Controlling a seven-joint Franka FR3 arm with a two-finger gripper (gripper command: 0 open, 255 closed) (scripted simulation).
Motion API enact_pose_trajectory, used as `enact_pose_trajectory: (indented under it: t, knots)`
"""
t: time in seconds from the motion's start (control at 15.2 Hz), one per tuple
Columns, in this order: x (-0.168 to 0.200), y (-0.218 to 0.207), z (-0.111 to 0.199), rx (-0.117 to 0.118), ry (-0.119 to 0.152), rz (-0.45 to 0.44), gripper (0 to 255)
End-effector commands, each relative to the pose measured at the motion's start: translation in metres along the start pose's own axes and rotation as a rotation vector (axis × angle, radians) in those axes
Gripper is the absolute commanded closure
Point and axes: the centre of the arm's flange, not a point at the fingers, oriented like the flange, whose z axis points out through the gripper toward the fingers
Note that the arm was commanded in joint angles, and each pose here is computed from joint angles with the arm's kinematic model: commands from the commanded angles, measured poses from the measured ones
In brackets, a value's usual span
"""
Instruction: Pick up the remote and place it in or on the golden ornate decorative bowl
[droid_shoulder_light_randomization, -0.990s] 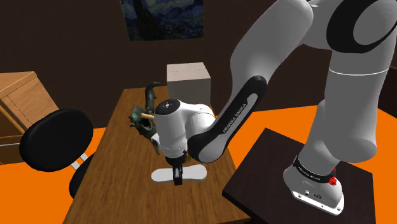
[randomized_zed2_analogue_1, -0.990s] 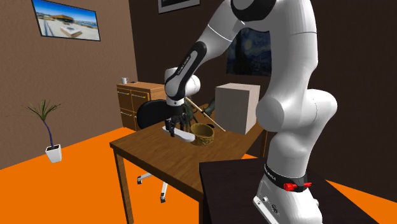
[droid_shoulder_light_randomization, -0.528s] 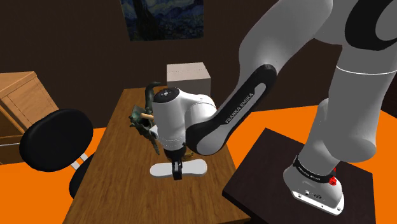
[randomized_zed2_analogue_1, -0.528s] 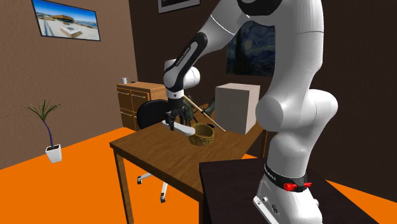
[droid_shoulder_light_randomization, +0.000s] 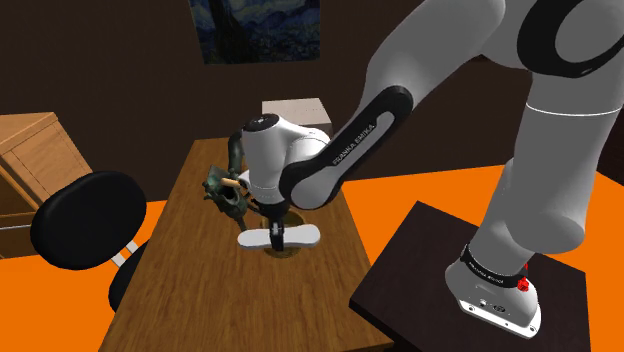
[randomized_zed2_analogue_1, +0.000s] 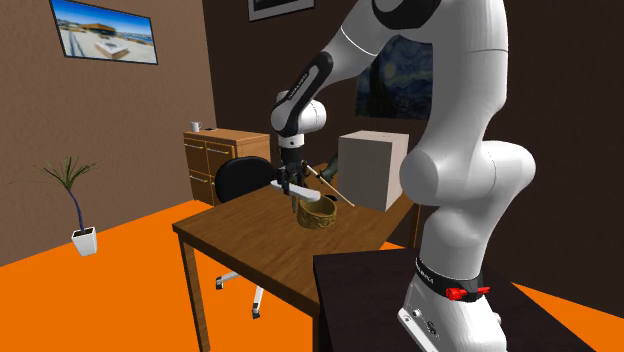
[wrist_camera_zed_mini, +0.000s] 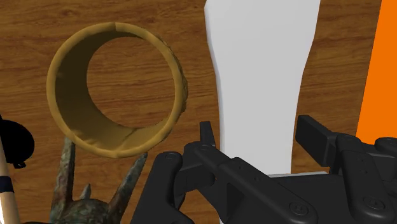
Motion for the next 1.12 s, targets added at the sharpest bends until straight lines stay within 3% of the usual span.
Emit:
enact_pose_trajectory:
  t: [0.0,0.59,1.06]
  knots:
    - [0.000,0.024,0.000,0.000,0.000,-0.001,255]
    - [0.001,0.139,0.000,0.000,0.000,-0.001,255]
    - [0.002,0.138,0.036,0.000,0.000,-0.001,255]
